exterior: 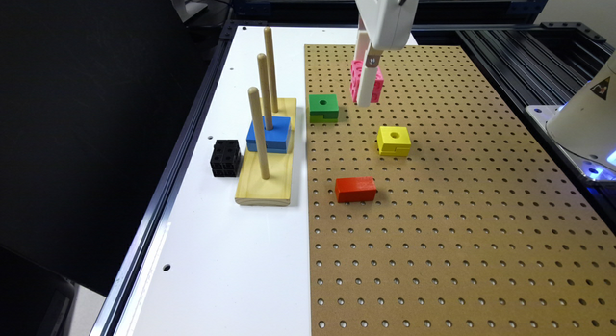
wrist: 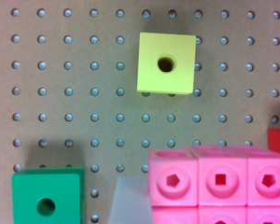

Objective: Pick up pink block.

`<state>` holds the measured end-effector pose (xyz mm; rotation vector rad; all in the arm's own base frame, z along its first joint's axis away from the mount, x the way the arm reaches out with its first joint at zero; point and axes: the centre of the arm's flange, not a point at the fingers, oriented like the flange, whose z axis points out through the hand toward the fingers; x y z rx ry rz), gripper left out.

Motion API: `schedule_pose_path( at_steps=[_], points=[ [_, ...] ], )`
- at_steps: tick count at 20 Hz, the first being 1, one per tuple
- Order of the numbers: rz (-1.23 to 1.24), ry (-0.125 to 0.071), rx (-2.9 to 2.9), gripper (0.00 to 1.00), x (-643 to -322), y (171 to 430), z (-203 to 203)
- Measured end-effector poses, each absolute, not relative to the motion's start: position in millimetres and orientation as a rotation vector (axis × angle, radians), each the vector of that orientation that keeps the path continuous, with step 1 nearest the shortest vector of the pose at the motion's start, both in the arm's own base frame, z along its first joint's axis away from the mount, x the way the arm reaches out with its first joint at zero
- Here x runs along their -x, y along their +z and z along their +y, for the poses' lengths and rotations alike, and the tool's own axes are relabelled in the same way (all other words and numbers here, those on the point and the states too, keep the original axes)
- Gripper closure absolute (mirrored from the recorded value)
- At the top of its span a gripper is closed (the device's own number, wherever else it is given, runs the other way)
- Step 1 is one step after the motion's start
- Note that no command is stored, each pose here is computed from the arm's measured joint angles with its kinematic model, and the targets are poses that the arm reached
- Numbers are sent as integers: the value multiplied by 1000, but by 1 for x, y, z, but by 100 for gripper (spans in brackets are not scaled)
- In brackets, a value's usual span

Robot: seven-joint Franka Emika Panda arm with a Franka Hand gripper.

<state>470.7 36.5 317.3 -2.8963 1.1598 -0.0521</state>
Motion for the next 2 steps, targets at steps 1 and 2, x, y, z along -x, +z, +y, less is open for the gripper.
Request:
schedule_pose_path(
  at_steps=[1, 2],
  points=[
    [1160, -55, 2897, 100, -470, 323, 36],
    [1160, -58, 2898, 100, -468, 330, 36]
  ],
)
